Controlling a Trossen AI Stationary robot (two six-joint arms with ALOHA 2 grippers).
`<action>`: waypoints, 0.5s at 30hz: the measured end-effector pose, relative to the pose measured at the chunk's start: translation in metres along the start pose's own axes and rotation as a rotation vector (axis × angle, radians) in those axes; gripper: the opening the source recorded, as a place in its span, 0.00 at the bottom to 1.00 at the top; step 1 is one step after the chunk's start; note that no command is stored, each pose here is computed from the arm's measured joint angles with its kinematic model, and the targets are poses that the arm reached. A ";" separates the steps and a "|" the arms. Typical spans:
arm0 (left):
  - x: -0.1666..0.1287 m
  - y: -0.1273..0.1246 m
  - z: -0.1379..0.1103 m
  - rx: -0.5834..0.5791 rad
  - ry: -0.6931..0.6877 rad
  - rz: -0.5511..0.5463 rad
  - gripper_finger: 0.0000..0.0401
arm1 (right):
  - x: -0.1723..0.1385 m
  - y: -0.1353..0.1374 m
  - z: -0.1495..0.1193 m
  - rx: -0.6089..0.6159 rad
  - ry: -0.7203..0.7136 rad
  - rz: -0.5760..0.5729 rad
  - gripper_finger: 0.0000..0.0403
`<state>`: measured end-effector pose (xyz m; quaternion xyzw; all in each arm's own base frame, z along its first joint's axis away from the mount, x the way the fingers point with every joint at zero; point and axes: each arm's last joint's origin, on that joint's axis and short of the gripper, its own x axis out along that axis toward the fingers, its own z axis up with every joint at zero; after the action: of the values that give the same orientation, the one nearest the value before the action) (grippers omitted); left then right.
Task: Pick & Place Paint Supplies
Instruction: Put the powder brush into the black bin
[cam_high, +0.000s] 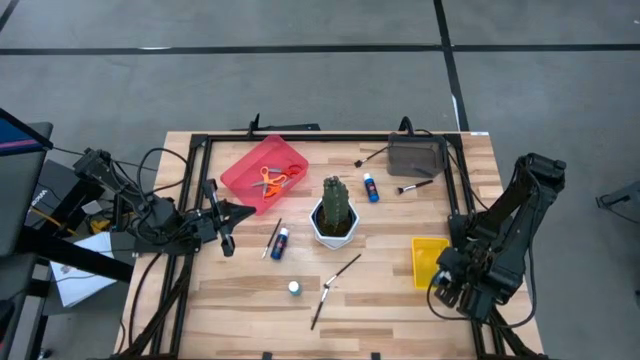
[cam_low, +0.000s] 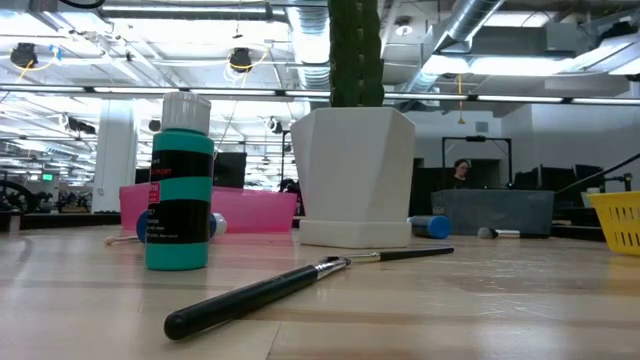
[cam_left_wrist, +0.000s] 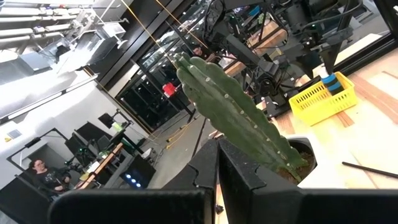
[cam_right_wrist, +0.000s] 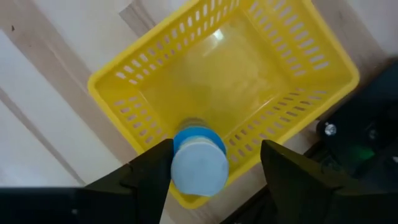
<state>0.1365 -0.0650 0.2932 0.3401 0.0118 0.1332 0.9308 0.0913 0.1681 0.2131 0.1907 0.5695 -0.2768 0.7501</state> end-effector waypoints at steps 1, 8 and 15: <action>0.000 0.000 0.000 0.000 0.000 0.000 0.02 | 0.000 -0.001 0.000 -0.002 -0.011 -0.006 0.59; 0.000 0.000 0.000 0.000 -0.002 -0.002 0.02 | -0.008 -0.013 0.008 -0.012 -0.104 -0.013 0.59; 0.000 0.000 0.000 0.000 -0.002 -0.002 0.02 | -0.025 -0.039 0.025 -0.022 -0.301 0.024 0.59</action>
<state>0.1365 -0.0650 0.2932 0.3403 0.0113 0.1320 0.9309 0.0802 0.1277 0.2448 0.1458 0.4513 -0.2872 0.8322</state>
